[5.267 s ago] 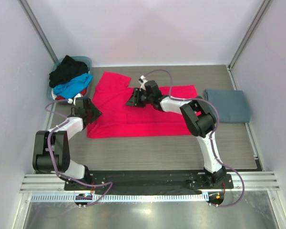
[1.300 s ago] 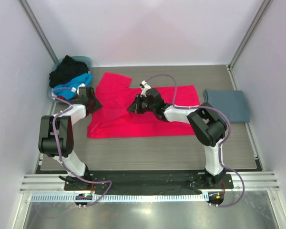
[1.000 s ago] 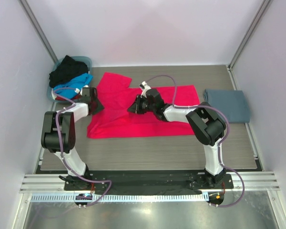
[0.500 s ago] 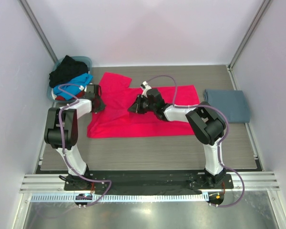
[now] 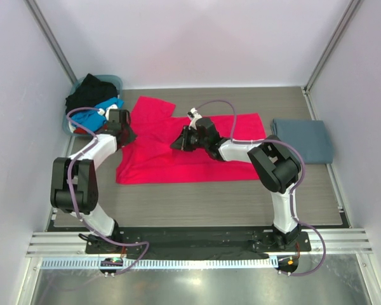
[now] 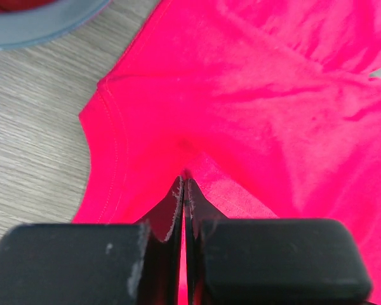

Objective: Fold and stack the t-shirts
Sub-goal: Fold the tshirt

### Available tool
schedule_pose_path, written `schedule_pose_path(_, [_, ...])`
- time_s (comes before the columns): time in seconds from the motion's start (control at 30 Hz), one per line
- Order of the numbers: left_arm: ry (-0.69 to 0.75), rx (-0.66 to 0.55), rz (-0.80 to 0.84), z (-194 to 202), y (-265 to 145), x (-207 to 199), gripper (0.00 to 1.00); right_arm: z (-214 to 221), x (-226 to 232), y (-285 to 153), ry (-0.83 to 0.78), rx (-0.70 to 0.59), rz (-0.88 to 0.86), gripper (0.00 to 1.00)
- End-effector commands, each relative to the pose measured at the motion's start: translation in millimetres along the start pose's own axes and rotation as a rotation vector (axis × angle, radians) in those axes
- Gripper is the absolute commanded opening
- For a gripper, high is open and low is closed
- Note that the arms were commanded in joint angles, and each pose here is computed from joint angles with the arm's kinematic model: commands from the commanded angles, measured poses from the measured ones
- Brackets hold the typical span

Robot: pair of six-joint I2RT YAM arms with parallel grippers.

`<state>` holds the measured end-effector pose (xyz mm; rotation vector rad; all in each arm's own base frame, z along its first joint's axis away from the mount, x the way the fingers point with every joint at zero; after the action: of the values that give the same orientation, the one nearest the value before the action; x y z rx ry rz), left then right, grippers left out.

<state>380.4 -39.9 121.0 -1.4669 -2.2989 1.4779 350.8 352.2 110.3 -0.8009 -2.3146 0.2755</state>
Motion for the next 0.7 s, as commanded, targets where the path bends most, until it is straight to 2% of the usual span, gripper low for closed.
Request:
schedule_pose_path(0.0, [0.003,-0.053,0.025,-9,-7,-4,0.0,-21,7,3,-0.023,-0.069,-0.039,0.01])
schedule_pose_path(0.23, [-0.013,-0.078,0.087,-13,-1,-14,0.0,-29,-5,6,-0.007,-0.072,-0.003,0.01])
schedule_pose_path(0.43, [-0.007,-0.051,0.101,-14,17,-24,0.0,-34,-24,9,0.023,-0.086,0.036,0.02])
schedule_pose_path(0.67, [0.002,-0.063,0.093,-20,29,-30,0.0,-23,-39,22,0.038,-0.059,0.055,0.02])
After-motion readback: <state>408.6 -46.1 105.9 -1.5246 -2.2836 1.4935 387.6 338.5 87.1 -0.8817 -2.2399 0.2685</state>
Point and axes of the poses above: each gripper's point midway between its finger pads, its own y axis out along the fingers, its own x axis along the line the jaws close on, z = x × y, the point moved 6 cm from there along -y, back along the fingers, and after that the axes turned 15 degrees about -y, right-handed, at the moved point
